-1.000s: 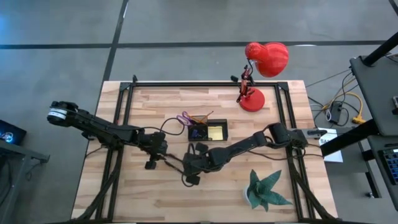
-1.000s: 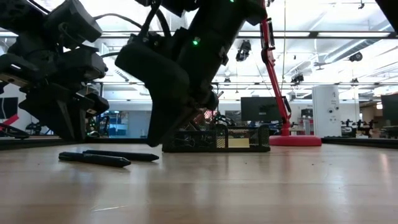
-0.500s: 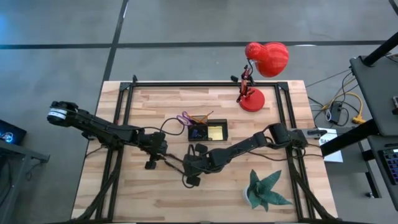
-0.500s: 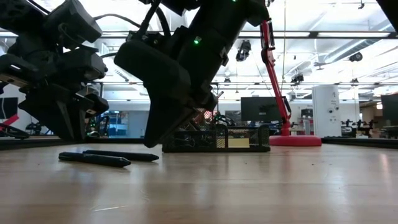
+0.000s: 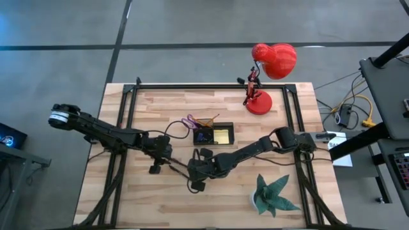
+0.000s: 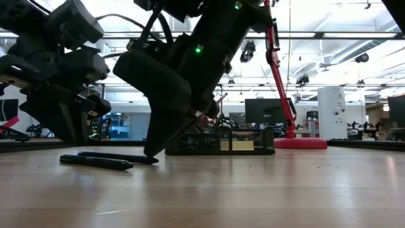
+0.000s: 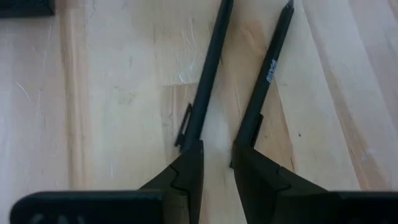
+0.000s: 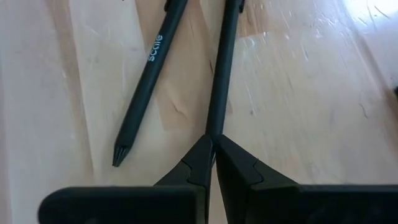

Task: Pick and place office supplies into organizer
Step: Put the top black pen into the black desk organizer

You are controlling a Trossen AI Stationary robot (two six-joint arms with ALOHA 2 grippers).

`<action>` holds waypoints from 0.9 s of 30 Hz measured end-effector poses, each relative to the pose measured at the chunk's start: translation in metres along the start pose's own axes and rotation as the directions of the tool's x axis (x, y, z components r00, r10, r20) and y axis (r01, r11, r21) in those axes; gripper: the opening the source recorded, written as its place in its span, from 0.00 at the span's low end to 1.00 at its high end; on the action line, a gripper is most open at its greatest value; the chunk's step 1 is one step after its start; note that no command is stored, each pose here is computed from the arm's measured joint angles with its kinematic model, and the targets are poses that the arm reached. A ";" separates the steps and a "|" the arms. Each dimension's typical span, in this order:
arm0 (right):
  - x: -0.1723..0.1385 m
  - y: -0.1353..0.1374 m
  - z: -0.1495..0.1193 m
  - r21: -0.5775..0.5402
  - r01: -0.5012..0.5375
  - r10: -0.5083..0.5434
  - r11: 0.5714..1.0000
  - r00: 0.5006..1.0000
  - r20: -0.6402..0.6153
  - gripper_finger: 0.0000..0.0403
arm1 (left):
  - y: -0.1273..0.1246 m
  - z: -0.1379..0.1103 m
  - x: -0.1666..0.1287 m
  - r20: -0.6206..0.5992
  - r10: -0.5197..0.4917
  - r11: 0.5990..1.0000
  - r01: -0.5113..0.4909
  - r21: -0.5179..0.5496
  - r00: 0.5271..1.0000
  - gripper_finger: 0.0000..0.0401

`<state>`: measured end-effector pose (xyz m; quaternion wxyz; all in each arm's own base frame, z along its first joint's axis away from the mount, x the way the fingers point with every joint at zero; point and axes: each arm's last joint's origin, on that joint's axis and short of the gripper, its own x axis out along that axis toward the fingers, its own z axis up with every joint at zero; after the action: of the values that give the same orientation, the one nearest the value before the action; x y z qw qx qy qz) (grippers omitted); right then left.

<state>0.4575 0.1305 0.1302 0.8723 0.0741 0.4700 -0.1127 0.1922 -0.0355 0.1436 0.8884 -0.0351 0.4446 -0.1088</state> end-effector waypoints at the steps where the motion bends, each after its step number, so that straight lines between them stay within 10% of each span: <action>1: 0.001 0.000 0.000 0.001 0.000 0.000 1.000 1.000 0.001 0.03 | 0.000 0.000 0.000 0.003 0.004 1.000 -0.004 0.001 1.000 0.17; 27: 0.004 0.000 -0.004 -0.006 -0.015 0.015 1.000 0.999 -0.032 0.03 | 0.003 0.007 -0.002 0.032 0.126 0.988 -0.129 0.085 0.991 0.17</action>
<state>0.4561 0.1309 0.1245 0.8658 0.0768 0.4836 -0.1036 0.1968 -0.0325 0.1489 0.9000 0.0306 0.4290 -0.0705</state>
